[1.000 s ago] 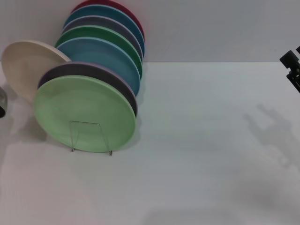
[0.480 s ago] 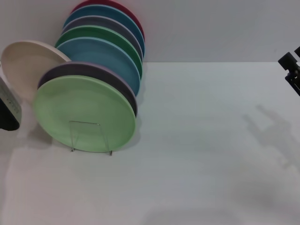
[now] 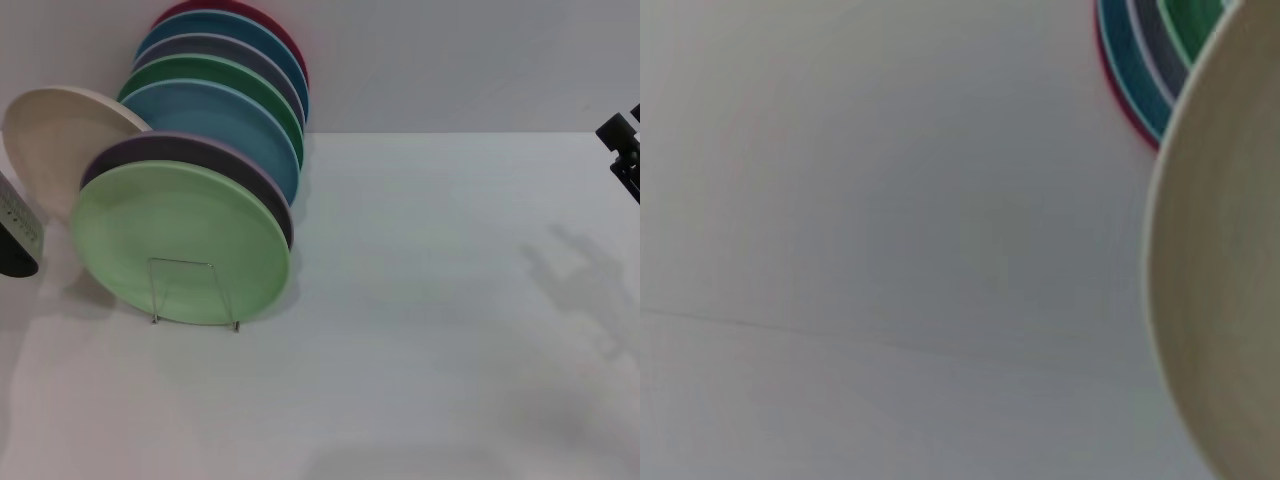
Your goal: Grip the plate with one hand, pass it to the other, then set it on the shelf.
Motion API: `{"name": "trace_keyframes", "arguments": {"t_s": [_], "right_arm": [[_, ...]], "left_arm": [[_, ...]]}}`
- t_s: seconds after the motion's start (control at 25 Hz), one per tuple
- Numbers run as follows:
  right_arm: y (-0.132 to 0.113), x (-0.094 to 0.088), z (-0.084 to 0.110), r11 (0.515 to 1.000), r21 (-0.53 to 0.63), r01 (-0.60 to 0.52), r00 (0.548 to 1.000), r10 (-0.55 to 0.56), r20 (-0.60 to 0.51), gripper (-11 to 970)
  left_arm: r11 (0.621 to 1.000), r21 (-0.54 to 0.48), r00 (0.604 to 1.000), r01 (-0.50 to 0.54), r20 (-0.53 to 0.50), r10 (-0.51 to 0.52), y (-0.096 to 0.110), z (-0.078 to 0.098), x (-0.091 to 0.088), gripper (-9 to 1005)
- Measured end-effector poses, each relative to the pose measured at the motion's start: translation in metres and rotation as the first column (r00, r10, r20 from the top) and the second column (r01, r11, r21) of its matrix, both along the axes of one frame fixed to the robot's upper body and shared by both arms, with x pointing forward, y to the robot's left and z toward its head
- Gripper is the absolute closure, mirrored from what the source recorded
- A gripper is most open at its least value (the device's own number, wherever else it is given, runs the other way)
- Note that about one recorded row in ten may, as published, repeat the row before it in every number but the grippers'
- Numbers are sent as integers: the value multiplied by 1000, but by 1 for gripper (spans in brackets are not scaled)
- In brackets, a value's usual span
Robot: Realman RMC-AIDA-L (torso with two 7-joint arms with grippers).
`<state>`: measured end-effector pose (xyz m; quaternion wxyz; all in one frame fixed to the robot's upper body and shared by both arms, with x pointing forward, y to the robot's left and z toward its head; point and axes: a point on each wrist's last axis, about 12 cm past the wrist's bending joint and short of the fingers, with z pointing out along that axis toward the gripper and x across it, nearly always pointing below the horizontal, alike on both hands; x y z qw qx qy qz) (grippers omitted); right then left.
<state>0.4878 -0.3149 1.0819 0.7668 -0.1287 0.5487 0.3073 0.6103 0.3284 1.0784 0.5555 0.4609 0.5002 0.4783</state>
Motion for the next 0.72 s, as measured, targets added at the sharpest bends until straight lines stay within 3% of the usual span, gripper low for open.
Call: {"name": "trace_keyframes", "arguments": {"t_s": [0.28,0.52,0.72], "right_arm": [[-1,0,0,1000,0,3,1000,-3,0,323],[0,1,1,1000,0,-1,1000,1,4,322],[0,1,1,1000,-1,-4,1000,4,3,321]], "left_arm": [[1000,8,1000,16,18,-16,-1,-1,-5,612],[993,112,999,-20,-46,25,8,-7,-3,616],[992,123,997,-11,-73,20,3,-10,-2,619]]}}
